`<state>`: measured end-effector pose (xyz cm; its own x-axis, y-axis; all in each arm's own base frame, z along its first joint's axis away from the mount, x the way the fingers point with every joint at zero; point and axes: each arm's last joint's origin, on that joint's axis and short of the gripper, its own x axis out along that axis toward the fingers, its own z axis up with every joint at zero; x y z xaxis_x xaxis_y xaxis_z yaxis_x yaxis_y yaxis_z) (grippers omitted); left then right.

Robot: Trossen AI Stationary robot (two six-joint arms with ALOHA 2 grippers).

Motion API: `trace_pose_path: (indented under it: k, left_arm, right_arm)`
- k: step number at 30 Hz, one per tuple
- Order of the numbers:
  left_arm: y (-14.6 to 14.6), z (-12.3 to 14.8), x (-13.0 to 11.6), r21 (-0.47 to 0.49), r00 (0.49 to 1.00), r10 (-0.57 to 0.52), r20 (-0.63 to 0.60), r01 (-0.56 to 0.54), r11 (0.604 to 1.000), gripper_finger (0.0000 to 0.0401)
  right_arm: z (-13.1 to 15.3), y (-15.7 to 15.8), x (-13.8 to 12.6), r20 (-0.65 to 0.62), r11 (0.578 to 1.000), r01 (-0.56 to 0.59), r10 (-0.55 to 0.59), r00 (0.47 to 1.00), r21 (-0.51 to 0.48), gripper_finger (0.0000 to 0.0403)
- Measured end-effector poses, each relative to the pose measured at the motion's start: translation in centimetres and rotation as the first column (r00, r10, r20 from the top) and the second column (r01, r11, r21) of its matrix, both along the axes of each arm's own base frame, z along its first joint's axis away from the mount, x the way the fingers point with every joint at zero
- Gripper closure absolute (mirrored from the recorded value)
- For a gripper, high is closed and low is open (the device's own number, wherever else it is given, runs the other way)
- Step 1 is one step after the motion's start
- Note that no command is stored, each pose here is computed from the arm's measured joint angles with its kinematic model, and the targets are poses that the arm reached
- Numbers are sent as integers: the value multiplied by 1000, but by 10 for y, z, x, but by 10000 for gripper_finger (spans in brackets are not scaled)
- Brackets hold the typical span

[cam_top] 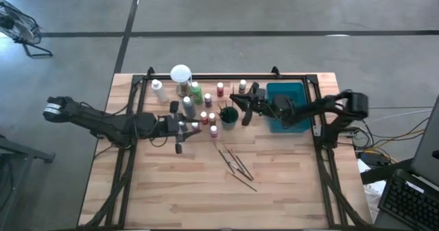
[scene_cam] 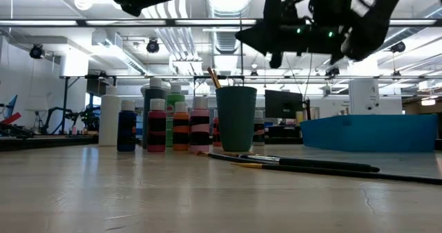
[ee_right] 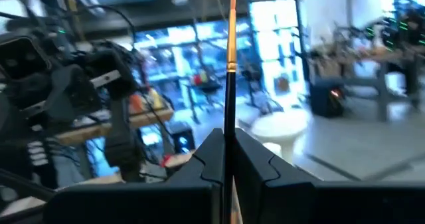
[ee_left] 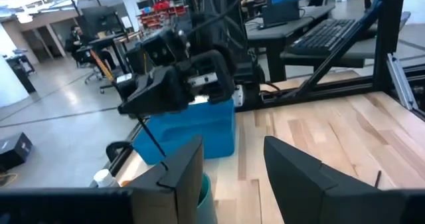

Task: Pick & Place Paint Supplies
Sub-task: Put the gold paint brush into the green cup

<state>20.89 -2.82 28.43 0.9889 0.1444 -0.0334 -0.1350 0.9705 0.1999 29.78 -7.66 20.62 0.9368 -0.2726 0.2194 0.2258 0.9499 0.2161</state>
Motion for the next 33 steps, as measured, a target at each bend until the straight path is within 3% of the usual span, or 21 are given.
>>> trace_pose_path:
  k: [6,16,33]
  left_arm:
    - [0,1,0,-6,1000,1,-2,-1,1000,236]
    - [1,2,0,-3,1000,7,0,-7,1000,236]
    - [2,4,0,1,1000,8,10,-8,1000,236]
  right_arm:
    - [-30,2,11,-67,999,-23,24,997,26,394]
    - [-38,6,14,-77,999,-39,42,996,36,394]
    - [-50,5,24,-273,998,-30,44,961,56,393]
